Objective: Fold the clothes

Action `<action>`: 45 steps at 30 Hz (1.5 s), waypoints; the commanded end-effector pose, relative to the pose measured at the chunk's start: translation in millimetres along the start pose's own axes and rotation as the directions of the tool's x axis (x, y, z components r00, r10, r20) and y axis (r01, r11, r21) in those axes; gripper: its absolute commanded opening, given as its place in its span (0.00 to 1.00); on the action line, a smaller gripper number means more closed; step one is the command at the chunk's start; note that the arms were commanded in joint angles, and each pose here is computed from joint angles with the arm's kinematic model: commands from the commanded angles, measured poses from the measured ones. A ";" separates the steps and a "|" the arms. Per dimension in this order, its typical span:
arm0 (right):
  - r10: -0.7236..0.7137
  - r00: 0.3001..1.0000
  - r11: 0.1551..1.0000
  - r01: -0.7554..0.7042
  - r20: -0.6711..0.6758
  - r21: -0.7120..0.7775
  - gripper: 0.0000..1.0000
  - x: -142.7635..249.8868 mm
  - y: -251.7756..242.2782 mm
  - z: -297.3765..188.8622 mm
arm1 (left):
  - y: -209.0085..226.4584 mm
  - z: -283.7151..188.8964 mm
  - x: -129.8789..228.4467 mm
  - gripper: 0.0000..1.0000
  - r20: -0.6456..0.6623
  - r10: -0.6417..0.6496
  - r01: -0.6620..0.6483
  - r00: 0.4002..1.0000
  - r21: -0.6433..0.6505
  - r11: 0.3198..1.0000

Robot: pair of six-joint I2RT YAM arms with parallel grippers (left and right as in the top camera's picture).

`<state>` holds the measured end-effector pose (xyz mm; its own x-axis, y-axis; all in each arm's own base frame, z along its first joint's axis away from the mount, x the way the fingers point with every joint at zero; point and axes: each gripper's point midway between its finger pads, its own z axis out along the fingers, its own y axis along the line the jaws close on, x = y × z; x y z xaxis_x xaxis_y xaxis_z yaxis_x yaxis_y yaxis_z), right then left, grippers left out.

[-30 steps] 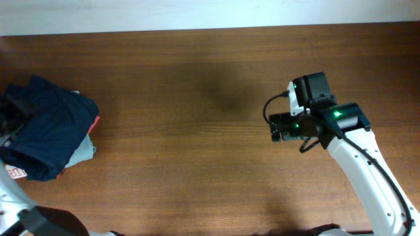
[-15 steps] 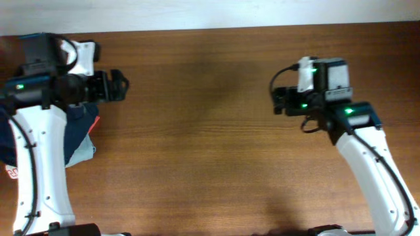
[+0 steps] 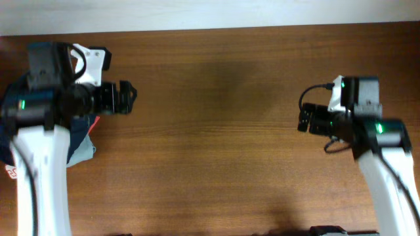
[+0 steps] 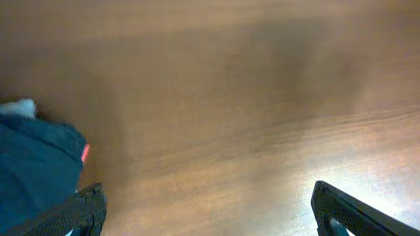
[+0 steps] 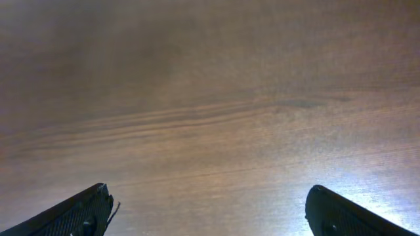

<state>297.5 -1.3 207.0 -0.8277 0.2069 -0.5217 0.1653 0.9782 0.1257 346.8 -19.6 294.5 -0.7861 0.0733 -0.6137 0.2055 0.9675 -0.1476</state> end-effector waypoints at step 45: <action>-0.051 0.947 0.977 0.114 0.318 -0.182 0.99 80.9 21.4 -66.0 | -50.3 -53.5 188.8 0.99 0.143 0.100 -0.099 0.985 -0.013 0.995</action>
<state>199.4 33.1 224.0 -0.6219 0.1534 -0.7679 -0.0208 0.9771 0.2120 157.7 -40.9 227.9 -0.6756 0.1215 -0.7272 0.2640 0.9608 -0.0847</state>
